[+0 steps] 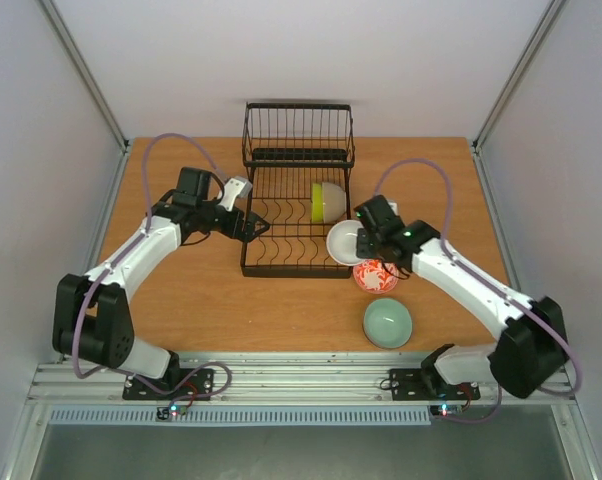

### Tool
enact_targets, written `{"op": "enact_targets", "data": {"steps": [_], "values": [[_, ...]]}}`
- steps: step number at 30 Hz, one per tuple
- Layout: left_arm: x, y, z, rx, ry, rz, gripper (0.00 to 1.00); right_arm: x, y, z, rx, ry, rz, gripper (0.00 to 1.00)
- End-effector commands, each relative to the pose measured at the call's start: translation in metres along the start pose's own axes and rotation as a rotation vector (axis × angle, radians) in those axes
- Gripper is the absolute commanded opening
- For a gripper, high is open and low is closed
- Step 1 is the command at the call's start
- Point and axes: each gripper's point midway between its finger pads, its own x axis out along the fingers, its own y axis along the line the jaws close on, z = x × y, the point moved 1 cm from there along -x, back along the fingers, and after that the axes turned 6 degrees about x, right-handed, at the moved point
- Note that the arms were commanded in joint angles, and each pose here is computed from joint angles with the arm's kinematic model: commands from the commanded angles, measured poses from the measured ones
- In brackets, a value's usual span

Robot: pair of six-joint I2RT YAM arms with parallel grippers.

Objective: Load the bowls into the dish rack

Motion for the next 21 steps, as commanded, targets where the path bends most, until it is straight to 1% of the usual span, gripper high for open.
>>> {"op": "enact_targets", "data": {"steps": [1, 7, 11, 16, 21], "values": [[-0.019, -0.011, 0.021, 0.069, -0.062, 0.01, 0.99, -0.001, 0.044, 0.025, -0.042, -0.077, 0.069, 0.01], [-0.017, -0.012, 0.02, 0.06, -0.052, -0.004, 0.99, 0.004, 0.084, 0.035, -0.093, -0.09, 0.089, 0.01], [-0.016, -0.009, 0.019, 0.05, -0.031, 0.009, 0.99, 0.009, 0.116, 0.034, -0.143, -0.088, 0.112, 0.01], [-0.019, -0.012, 0.02, 0.054, -0.039, 0.002, 0.99, 0.017, 0.15, 0.032, -0.185, -0.084, 0.143, 0.01], [-0.019, -0.012, 0.02, 0.055, -0.039, 0.005, 0.99, 0.011, 0.174, 0.036, -0.203, -0.103, 0.188, 0.01]]}}
